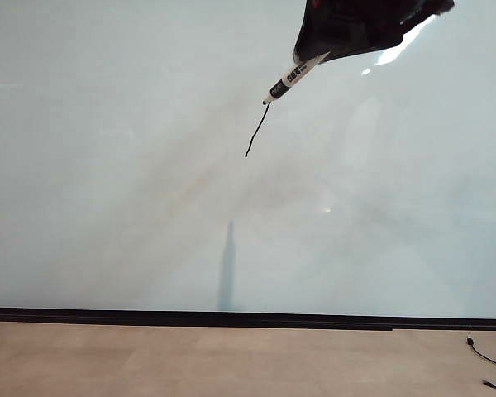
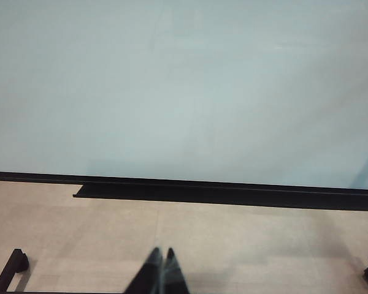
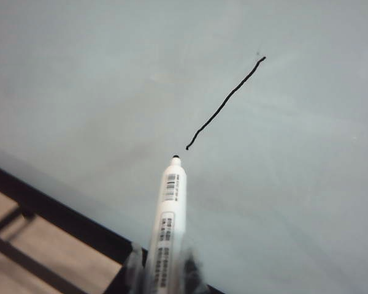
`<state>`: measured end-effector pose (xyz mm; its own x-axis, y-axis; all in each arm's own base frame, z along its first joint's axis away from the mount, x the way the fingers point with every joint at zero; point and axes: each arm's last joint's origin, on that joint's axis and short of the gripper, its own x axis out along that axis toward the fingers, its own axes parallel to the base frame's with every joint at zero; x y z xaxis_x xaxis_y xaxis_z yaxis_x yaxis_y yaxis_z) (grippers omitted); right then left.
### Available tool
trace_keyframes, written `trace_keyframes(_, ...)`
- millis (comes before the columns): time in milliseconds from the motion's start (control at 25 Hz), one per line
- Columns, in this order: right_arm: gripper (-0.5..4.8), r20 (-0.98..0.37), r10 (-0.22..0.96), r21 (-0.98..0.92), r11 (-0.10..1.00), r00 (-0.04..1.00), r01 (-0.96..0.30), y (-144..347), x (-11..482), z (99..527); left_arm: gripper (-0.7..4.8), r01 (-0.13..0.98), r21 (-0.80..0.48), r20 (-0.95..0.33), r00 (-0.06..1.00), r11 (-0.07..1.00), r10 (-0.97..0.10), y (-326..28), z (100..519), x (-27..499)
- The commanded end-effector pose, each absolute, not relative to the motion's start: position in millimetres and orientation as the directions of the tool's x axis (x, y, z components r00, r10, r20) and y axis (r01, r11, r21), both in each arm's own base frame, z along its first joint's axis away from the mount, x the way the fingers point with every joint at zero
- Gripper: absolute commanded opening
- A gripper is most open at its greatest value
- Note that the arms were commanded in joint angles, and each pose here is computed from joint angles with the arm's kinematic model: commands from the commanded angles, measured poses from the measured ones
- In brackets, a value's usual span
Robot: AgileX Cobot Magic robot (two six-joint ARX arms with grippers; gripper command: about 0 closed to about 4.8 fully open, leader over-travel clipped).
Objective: Pick up the pen on the shelf to the right of the whiteboard and write the letter A.
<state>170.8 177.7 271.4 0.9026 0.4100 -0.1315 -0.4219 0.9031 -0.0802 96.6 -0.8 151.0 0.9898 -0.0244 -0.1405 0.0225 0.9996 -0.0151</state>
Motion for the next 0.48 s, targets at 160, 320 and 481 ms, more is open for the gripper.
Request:
trace_keyframes(160, -0.06, -0.009, 0.433, 0.107, 0.896, 0.901, -0.430, 163, 186, 275, -0.05, 0.024, -0.011, -0.130, 0.991, 1.000, -0.025, -1, 153, 97)
trace_keyframes(320, -0.06, 0.054, 0.501, 0.222, 0.838, 0.864, -0.499, 154, 213, 269, -0.04, 0.024, -0.011, -0.130, 0.991, 1.000, -0.025, -1, 153, 97)
trace_keyframes(481, -0.06, 0.103, 0.539, 0.248, 0.800, 0.836, -0.546, 155, 224, 264, -0.04, 0.024, -0.011, -0.130, 0.991, 1.000, -0.025, -1, 153, 97)
